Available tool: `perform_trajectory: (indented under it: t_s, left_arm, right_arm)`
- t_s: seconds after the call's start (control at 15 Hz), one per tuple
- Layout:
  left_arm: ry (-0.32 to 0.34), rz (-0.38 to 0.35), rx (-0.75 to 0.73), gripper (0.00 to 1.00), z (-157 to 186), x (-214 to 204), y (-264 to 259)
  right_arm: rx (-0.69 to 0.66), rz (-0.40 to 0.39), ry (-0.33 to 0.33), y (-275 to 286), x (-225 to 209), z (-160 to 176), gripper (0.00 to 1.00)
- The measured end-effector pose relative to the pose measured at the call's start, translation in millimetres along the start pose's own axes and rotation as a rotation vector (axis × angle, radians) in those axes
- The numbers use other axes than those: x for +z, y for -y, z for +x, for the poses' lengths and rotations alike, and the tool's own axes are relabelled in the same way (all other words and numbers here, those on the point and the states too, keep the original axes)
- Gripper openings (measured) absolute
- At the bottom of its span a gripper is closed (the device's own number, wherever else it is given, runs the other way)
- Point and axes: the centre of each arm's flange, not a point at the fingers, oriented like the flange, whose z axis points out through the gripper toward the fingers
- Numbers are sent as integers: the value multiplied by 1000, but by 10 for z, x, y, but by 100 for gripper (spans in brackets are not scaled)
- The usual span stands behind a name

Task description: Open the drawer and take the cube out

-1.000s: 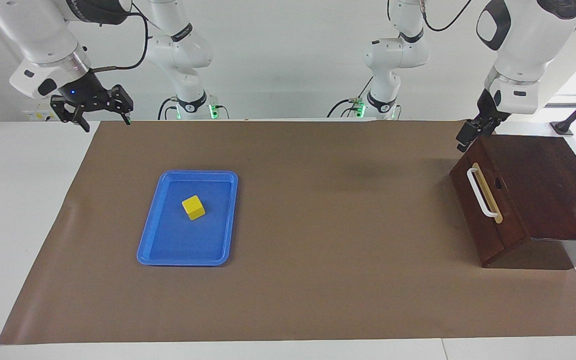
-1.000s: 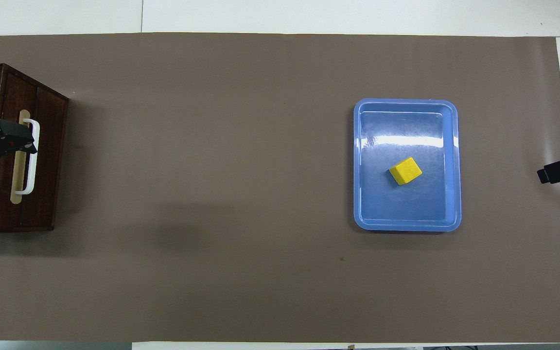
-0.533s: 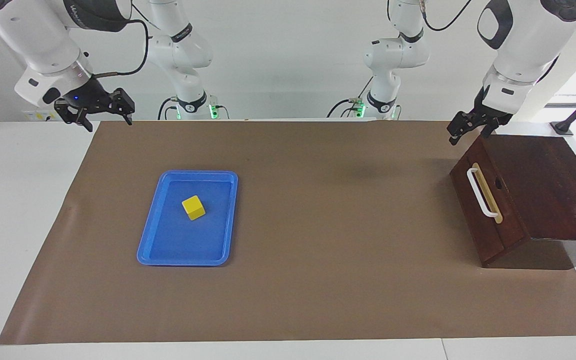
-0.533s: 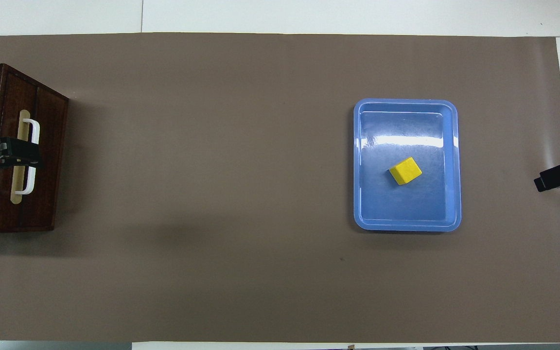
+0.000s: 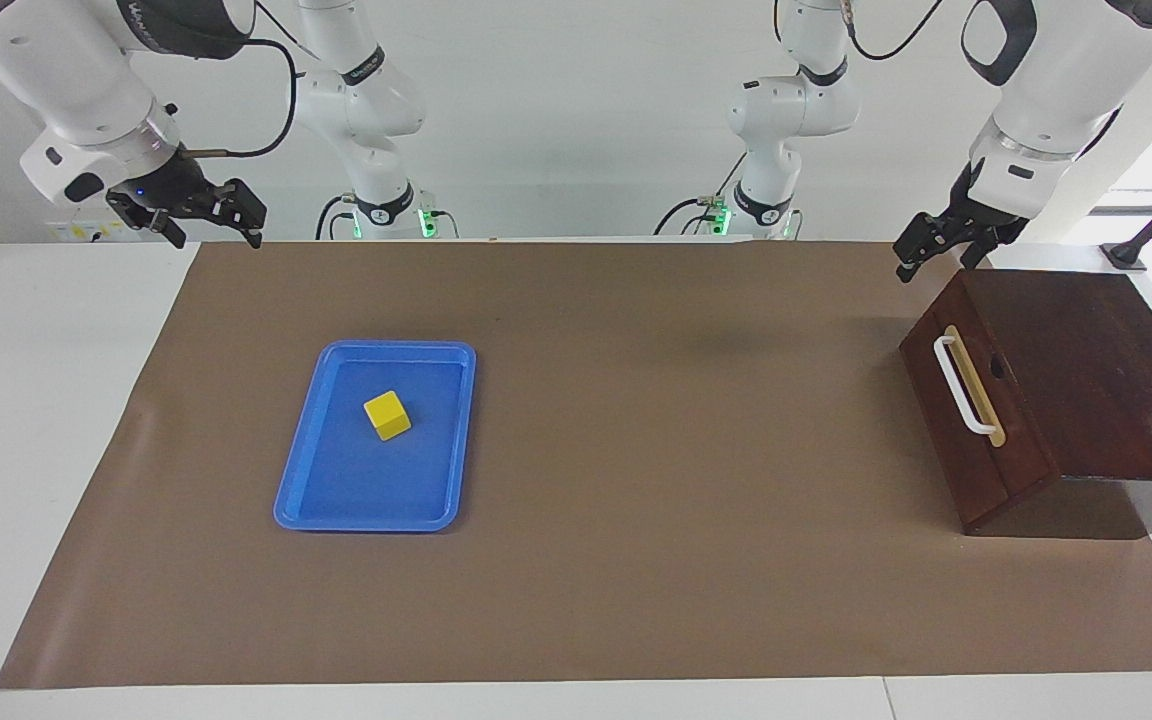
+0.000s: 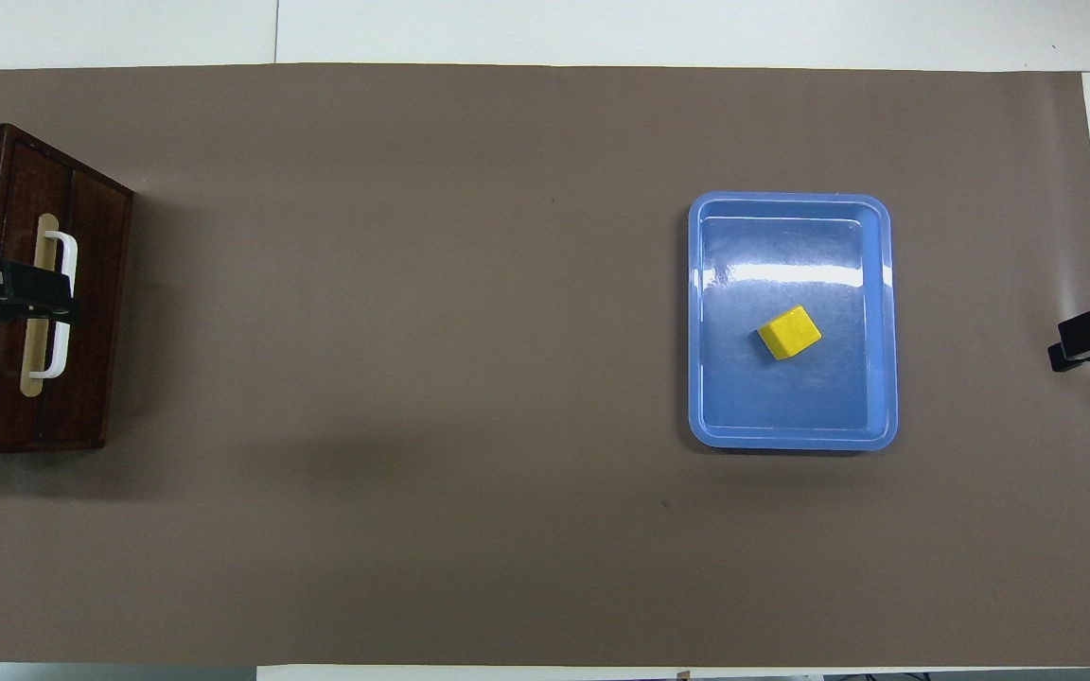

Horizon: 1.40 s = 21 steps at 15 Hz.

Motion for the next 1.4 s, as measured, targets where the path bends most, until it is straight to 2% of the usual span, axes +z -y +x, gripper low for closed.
perform_trajectory:
  t_s: [0.27, 0.4, 0.53, 0.73, 1.07, 1.4]
  left_arm:
    - [14, 2, 27, 100, 44, 87, -57]
    - [23, 3, 30, 100, 44, 111, -68]
    - [32, 5, 32, 100, 39, 127, -68]
    - [43, 6, 42, 100, 26, 138, -73]
    - [62, 4, 141, 100, -12, 152, -171]
    - [64, 1, 157, 100, -16, 153, -180]
  right_arm:
    - [-21, -42, -22, -31, -79, 53, 100]
    - [-36, -48, -79, -11, -125, 132, 100]
    - [-43, -51, -104, 15, -117, 182, 100]
    - [-50, -51, -109, 54, -107, 201, 100]
    - [-54, -35, -111, 79, -108, 202, 100]
    - [-56, -35, -112, 92, -112, 199, 100]
